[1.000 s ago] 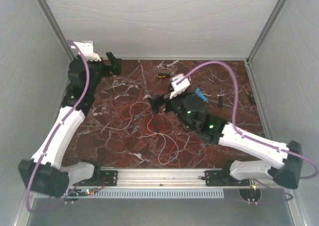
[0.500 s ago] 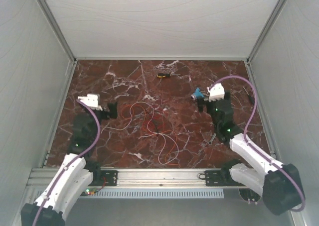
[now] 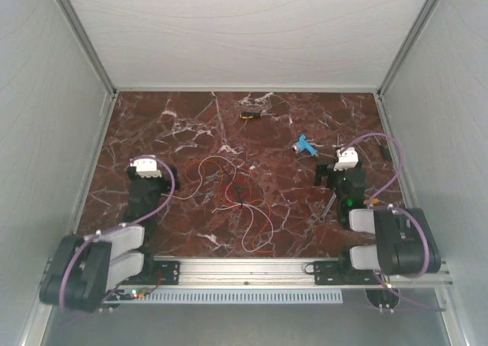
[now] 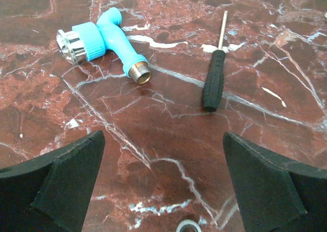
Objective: Zip-tie the wires
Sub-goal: Reset both arms
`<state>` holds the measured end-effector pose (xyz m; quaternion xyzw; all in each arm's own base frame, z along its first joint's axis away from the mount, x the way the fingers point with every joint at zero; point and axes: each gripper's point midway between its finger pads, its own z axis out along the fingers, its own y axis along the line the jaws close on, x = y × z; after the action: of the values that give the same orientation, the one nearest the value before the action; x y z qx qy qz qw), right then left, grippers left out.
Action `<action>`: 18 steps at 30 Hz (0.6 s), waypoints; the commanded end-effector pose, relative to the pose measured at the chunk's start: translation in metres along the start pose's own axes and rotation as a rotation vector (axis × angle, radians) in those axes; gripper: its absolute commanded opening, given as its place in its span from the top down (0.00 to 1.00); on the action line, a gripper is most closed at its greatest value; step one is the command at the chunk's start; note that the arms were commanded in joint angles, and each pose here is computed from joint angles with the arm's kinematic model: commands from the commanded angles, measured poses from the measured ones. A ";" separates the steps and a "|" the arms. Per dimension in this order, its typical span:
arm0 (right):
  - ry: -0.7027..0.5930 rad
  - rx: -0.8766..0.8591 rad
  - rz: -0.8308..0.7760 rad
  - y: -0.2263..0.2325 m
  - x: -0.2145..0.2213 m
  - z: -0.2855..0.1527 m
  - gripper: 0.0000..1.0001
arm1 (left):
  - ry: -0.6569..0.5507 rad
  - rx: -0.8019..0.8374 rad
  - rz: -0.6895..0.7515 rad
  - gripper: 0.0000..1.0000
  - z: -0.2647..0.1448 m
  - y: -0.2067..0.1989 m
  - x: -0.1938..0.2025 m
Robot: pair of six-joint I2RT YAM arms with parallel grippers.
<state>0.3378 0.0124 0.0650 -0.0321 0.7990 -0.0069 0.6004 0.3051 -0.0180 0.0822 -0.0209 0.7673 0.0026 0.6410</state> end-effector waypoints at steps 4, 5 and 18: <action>-0.166 -0.085 0.077 0.002 -0.031 0.037 0.02 | -0.191 0.124 -0.119 0.01 0.031 0.001 -0.051; -0.159 -0.112 0.085 0.004 -0.031 0.038 0.02 | -0.193 0.157 -0.118 0.01 0.034 0.000 -0.052; -0.095 -0.188 0.049 0.015 -0.026 0.046 0.02 | -0.091 0.237 -0.094 0.00 0.064 -0.007 -0.025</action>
<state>0.3812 0.0286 0.0632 -0.0593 0.7835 0.0831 0.6129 0.3610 -0.0135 0.0741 -0.0120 0.7540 -0.1088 0.6477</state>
